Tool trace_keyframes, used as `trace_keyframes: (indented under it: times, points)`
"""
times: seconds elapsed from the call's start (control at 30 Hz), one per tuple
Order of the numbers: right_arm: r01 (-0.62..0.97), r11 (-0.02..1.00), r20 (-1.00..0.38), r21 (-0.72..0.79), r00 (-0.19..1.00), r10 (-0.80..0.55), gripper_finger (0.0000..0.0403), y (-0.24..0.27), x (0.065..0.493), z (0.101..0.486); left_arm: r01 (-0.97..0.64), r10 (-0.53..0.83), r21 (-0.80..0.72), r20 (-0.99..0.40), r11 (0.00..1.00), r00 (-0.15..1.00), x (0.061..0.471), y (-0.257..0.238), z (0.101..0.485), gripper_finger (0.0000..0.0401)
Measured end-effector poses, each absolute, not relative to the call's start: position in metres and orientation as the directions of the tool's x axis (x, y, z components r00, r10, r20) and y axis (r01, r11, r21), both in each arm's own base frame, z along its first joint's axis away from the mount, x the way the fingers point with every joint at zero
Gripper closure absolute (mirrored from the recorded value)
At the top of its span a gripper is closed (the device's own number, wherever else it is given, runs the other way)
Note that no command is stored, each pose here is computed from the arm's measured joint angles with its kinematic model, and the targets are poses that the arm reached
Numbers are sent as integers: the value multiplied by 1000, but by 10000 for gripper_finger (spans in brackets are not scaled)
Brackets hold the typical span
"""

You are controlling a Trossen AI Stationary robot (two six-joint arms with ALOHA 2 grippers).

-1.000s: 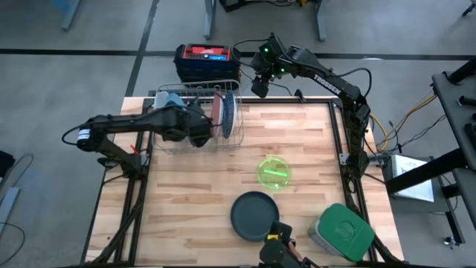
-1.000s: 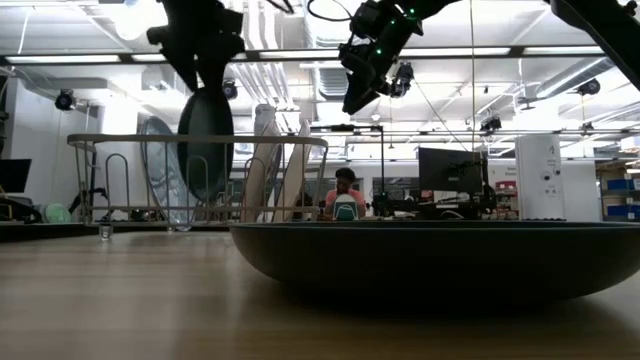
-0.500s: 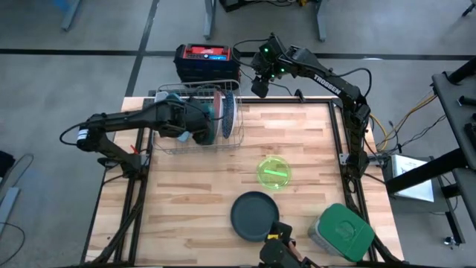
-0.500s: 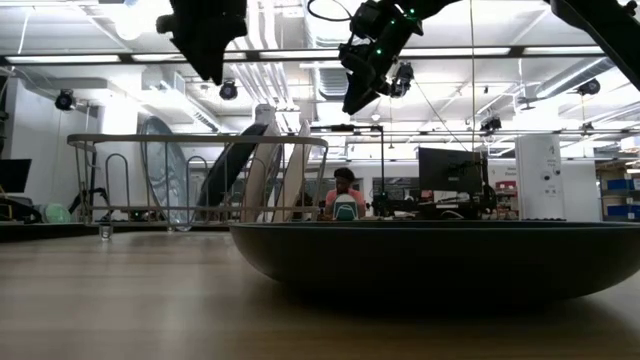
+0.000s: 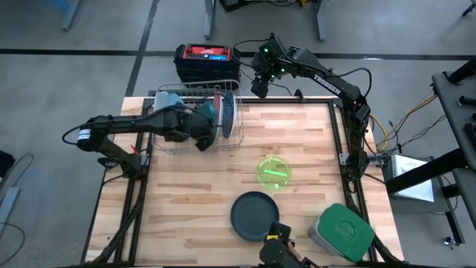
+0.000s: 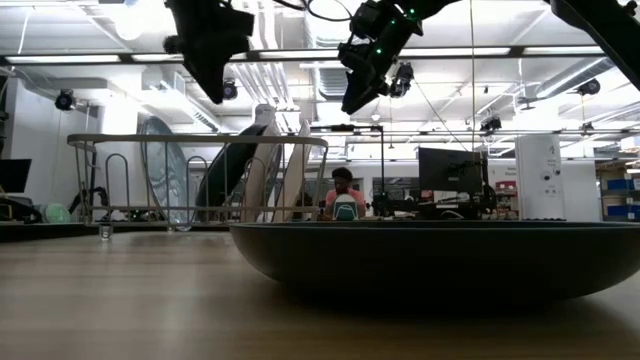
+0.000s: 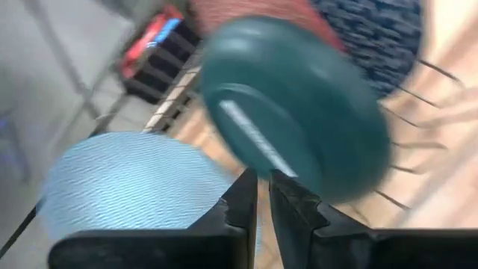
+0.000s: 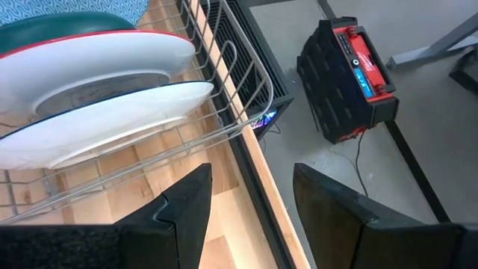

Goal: Sort dishes
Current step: Put the green plate into the dish rack

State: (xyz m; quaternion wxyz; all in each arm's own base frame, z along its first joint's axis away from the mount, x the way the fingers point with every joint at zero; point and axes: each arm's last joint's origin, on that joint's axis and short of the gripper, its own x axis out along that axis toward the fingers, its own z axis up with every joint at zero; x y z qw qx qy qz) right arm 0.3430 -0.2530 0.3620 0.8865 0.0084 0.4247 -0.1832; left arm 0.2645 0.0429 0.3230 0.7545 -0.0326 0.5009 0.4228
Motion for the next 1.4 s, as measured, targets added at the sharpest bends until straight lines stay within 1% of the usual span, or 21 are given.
trace_keyframes:
  times: [0.1,0.2,0.27,0.37,0.47,0.63,0.83,1.0,1.1,1.17,1.4]
  points:
    - [332,933,-757,-140,572,-317,224,-253,343,362,-561,554,374,-811,739,189,270,36,310,383]
    - [331,933,-761,-138,568,-314,224,-253,343,360,-406,491,379,-843,831,220,270,28,297,394]
    - [327,935,-765,-139,564,-311,224,-253,343,358,-302,445,365,-857,881,262,270,23,289,399]
    - [325,936,-774,-135,555,-305,224,-253,343,354,-195,357,304,-854,932,379,275,19,279,400]
    - [323,937,-782,-131,547,-298,224,-253,343,350,-167,329,283,-811,944,484,278,20,279,401]
    - [322,938,-793,-125,536,-290,224,-253,343,345,-238,364,277,-757,931,543,277,25,283,401]
    - [329,937,-793,-119,536,-289,224,-253,343,344,-324,394,250,-751,913,530,277,34,274,401]
    - [331,936,-793,-118,536,-289,224,-253,343,344,-348,406,251,-762,903,504,281,35,262,401]
    - [334,935,-793,-115,536,-289,224,-253,343,344,-419,498,315,-736,851,458,281,38,264,401]
    - [335,935,-793,-115,536,-289,224,-253,343,344,-456,551,361,-728,814,407,277,39,264,401]
    - [342,933,-793,-109,536,-289,224,-253,343,344,-524,634,451,-733,723,245,262,41,268,401]
